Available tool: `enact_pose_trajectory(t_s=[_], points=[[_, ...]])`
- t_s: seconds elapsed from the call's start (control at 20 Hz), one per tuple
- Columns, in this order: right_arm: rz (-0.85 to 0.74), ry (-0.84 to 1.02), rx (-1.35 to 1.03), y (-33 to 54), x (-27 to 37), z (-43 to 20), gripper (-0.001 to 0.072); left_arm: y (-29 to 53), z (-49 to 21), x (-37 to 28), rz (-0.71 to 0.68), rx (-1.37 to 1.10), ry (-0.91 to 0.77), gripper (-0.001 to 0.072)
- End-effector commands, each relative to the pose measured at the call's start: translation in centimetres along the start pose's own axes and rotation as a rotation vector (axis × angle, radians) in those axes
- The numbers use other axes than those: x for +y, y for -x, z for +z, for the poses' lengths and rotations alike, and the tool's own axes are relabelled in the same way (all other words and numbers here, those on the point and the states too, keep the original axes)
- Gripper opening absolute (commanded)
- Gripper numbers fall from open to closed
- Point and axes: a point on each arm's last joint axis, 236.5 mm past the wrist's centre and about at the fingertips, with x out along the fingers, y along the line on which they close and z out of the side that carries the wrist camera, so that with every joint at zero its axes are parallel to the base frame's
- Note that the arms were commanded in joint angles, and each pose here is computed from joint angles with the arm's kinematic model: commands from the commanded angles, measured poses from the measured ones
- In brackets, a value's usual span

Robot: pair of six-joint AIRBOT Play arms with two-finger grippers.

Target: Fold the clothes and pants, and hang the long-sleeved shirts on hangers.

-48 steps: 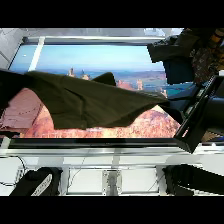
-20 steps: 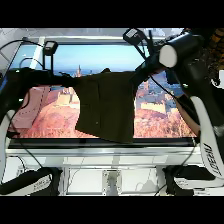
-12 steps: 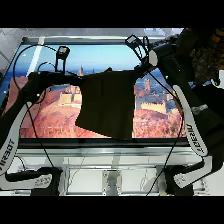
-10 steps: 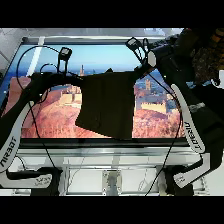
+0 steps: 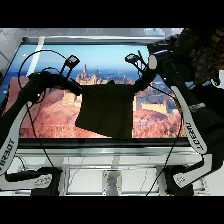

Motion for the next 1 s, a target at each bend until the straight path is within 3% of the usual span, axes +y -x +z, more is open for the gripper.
enact_pose_trajectory(t_s=[0.0,0.45,0.75,0.8,0.9,0.95], points=[[0.101,0.042,0.052,2.5,3.6,-2.8,0.0015,2.1,-3.2,-1.4,-0.051,0.094,-0.042,0.0023],[0.204,0.032,0.133,-1.7,13.1,-13.9,0.0016,4.9,-10.7,-5.8,-0.115,0.103,-0.079,0.0024],[0.227,0.019,0.138,-2.9,14.6,-14.3,0.0020,4.2,-16.3,-10.0,-0.310,0.300,-0.051,0.0025],[0.234,0.019,0.147,-2.8,14.8,-14.5,0.0021,4.1,-17.5,-10.7,-0.334,0.331,-0.047,0.0052],[0.252,0.021,0.187,-2.5,15.2,-15.4,0.0022,4.2,-20.1,-11.7,-0.369,0.406,-0.050,0.0187],[0.261,0.024,0.218,-2.4,15.4,-16.2,0.0022,4.6,-21.2,-12.1,-0.387,0.446,-0.056,0.0186]])
